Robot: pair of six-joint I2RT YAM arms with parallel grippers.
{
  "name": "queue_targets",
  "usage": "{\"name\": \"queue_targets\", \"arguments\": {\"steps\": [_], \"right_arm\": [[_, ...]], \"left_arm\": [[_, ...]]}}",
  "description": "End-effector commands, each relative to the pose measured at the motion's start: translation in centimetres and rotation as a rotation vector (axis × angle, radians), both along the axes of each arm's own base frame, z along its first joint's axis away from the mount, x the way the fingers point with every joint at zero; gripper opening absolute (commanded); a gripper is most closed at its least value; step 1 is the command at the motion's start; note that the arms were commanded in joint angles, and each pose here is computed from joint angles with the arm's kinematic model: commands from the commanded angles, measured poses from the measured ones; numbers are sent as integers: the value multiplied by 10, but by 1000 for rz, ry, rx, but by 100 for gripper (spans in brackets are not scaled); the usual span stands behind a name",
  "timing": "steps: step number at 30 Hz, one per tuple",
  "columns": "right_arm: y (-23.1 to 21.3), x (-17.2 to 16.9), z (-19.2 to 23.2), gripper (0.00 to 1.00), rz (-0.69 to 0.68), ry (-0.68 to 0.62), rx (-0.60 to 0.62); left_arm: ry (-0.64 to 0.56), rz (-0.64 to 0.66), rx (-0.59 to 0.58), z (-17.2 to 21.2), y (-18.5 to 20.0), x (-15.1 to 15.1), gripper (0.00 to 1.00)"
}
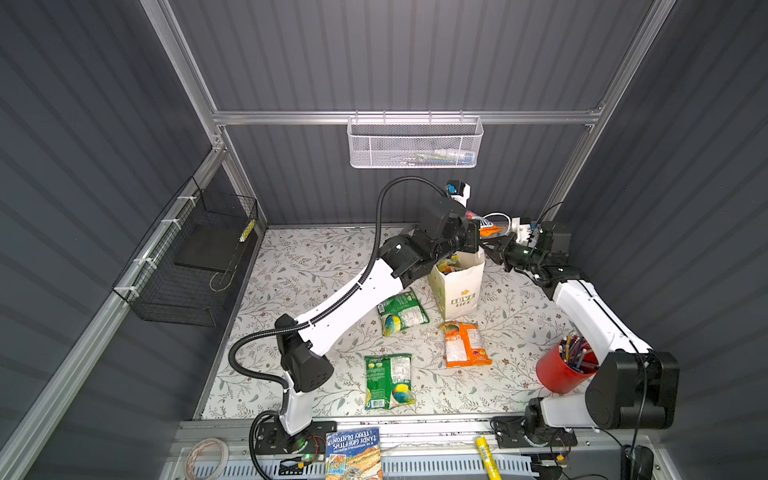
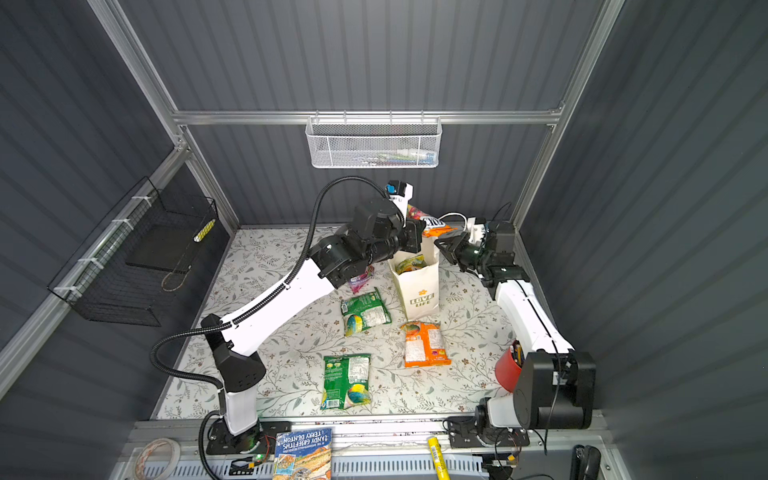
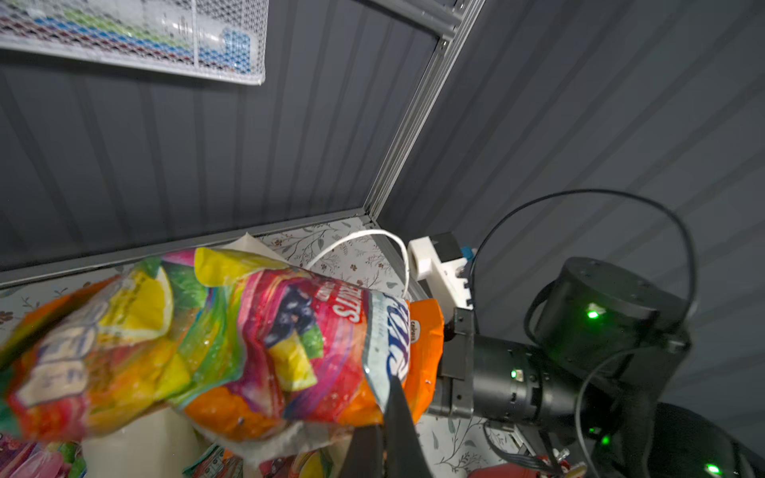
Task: Place the snacks into the paper bag
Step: 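Lift the multicolour bag and carry it over the paper bag opening, then open the left gripper to drop the multicolour bag into the paper bag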
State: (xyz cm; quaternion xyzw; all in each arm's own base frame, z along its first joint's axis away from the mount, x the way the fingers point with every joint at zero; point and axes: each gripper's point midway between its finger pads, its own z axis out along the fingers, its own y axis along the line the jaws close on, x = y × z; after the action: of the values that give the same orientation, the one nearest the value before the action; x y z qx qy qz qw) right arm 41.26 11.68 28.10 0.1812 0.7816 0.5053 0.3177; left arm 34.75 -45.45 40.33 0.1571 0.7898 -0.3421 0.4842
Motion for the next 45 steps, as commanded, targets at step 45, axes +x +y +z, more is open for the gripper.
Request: {"name": "queue_targets", "arguments": {"steps": [45], "right_arm": [[2,-9,39,0,12,-135,-15]], "left_arm": [[161,163,375,-118,10,31,0]]}}
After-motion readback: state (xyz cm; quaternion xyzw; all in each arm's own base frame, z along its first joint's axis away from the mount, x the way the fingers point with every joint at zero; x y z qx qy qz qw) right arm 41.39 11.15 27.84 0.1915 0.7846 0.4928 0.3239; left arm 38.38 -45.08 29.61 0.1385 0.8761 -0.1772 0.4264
